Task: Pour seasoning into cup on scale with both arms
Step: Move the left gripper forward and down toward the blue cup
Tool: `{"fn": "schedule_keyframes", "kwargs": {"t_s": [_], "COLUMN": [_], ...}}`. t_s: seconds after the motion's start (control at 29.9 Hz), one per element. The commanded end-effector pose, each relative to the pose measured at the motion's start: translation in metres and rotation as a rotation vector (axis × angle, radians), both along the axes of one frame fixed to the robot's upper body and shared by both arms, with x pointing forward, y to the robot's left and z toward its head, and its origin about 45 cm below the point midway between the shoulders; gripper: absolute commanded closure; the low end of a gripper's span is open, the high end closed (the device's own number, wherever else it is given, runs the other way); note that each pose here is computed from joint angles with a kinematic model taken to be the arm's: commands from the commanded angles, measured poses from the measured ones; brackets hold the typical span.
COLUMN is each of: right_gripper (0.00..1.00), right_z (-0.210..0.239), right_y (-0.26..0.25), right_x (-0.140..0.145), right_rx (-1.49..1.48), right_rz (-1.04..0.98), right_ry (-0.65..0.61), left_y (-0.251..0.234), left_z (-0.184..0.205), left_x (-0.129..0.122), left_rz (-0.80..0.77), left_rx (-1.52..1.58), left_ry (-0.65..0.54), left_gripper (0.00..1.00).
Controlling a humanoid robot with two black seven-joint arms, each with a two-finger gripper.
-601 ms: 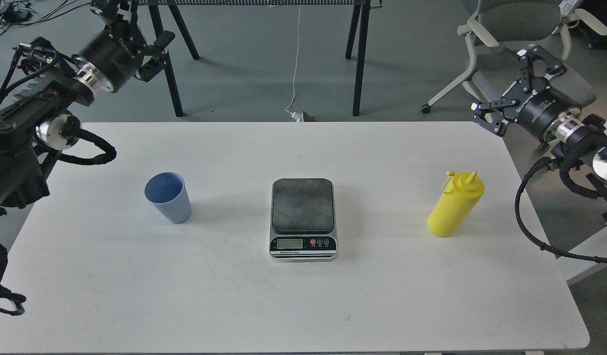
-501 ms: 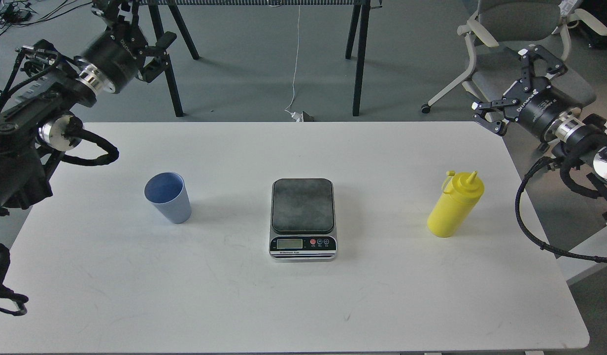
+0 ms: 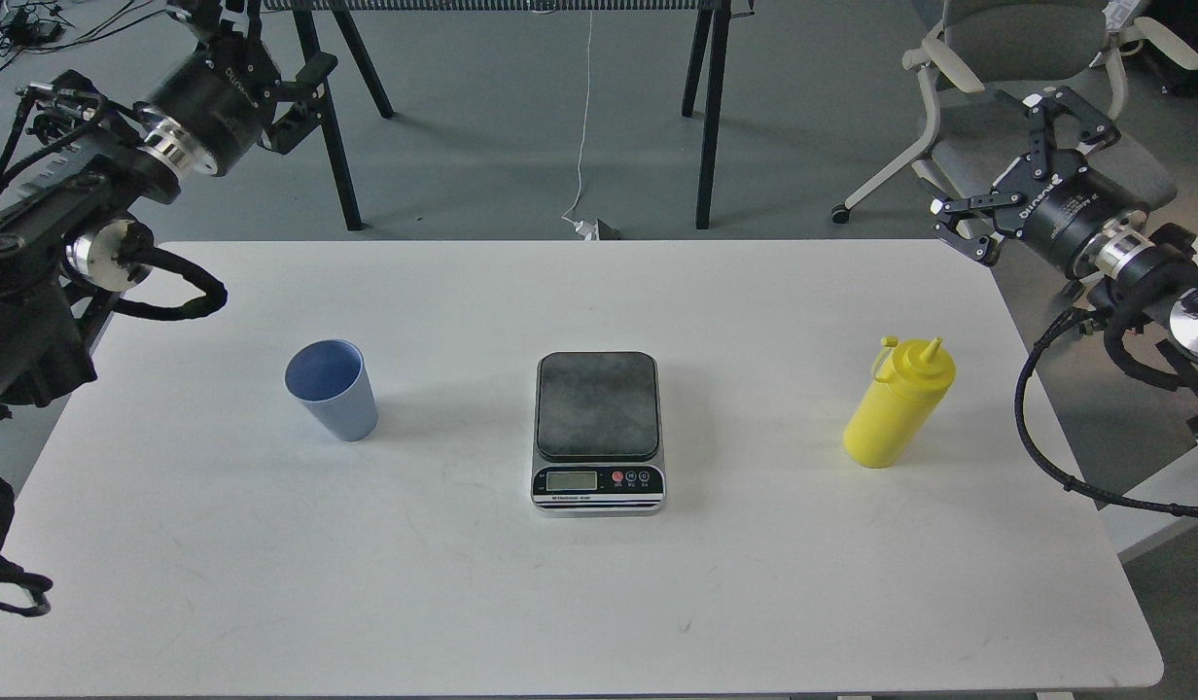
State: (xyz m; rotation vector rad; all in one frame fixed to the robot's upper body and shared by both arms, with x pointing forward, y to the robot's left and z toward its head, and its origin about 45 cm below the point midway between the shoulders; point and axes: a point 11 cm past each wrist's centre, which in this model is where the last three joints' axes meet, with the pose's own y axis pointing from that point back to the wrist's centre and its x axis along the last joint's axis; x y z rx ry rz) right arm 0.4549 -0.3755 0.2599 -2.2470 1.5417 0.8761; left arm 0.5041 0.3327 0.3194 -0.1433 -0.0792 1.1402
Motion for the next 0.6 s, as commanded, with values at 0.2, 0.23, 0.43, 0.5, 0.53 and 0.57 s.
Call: {"fn": "schedule_keyframes", "kwargs": {"t_s": [0.2,0.23,0.43,0.5,0.53,0.57], "right_gripper": [0.0,0.0,0.0,0.0,0.0,0.0], "right_z": [-0.001,-0.001,-0.002,-0.002,-0.002,-0.002], "right_y": [0.001,0.001,0.001,0.001,0.002,0.002], "right_x": [0.0,0.0,0.0,0.0,0.0,0.0], "right_rx": [-0.001,-0.001,-0.001,-0.001,0.0,0.0], "right_rz": [0.001,0.001,0.004,0.004,0.005,0.005], "right_ry": [0.003,0.003,0.004,0.004,0.004,0.004], "left_y": [-0.003,-0.003,-0.022,-0.028,-0.036,-0.046], "left_z": [0.023,0.025,0.039,0.042,0.042,0.043], "left_x": [0.003,0.003,-0.01,-0.019,-0.024,-0.031], "left_rz": [-0.073,-0.09,-0.271,-0.331,-0.373,-0.417], "left_rx": [0.311,0.388,0.878,1.001,1.049,1.092], "left_ry": [-0.045,-0.05,-0.131,-0.168,-0.193,-0.223], "left_gripper": [0.0,0.0,0.0,0.0,0.0,0.0]}}
